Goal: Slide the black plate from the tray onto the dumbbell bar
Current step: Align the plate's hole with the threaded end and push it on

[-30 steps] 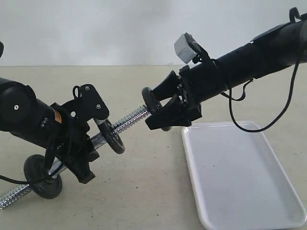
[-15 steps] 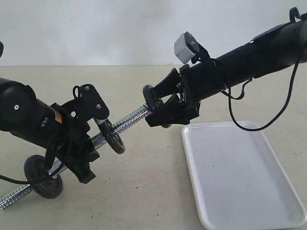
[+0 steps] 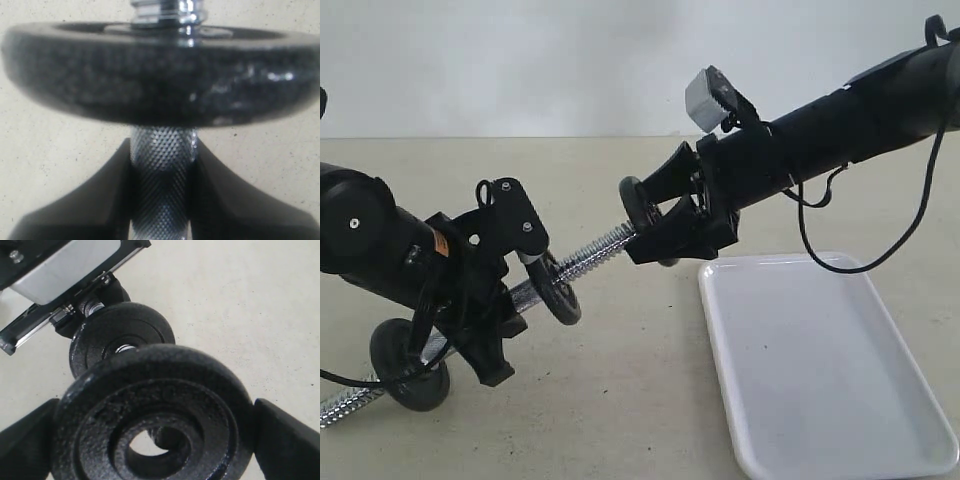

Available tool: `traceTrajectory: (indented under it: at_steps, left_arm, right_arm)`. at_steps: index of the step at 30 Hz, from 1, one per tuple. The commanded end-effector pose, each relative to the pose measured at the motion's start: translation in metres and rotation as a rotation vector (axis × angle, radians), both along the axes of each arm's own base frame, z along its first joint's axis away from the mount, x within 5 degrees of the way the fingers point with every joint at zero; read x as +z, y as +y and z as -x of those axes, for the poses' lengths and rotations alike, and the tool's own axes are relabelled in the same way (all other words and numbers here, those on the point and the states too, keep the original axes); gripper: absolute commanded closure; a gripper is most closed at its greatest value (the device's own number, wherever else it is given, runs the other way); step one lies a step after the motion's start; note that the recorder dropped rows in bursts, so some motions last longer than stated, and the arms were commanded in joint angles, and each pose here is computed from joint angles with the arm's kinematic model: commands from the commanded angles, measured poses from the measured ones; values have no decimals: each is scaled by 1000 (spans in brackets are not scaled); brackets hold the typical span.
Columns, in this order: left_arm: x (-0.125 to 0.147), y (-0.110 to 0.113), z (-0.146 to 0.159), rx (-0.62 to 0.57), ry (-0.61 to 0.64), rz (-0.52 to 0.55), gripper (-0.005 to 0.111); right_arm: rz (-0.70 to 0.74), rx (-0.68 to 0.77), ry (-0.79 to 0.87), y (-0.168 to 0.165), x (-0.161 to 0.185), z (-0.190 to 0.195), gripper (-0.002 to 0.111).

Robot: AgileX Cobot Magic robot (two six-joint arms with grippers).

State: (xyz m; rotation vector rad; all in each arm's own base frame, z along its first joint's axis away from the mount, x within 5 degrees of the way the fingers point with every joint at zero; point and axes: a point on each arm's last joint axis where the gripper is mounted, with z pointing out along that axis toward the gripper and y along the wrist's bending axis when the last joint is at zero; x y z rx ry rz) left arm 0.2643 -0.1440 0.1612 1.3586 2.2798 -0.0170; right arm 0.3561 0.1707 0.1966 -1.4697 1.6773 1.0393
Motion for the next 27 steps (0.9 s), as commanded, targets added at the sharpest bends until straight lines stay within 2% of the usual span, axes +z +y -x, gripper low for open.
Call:
traceTrajectory:
  at_steps: [1, 8, 12, 27]
  left_arm:
    - [28, -6, -12, 10, -186, 91, 102]
    - [42, -6, -13, 6, -266, 122, 102]
    - [50, -5, -12, -6, -293, 124, 102]
    - [50, -5, -12, -17, -294, 115, 102]
  right_arm:
    - [-94, -8, 5, -14, 16, -4, 109]
    - [-108, -96, 31, -40, 17, -14, 109]
    - [-108, -90, 36, -37, 17, -14, 109]
    - [-110, -67, 74, -22, 18, -8, 109]
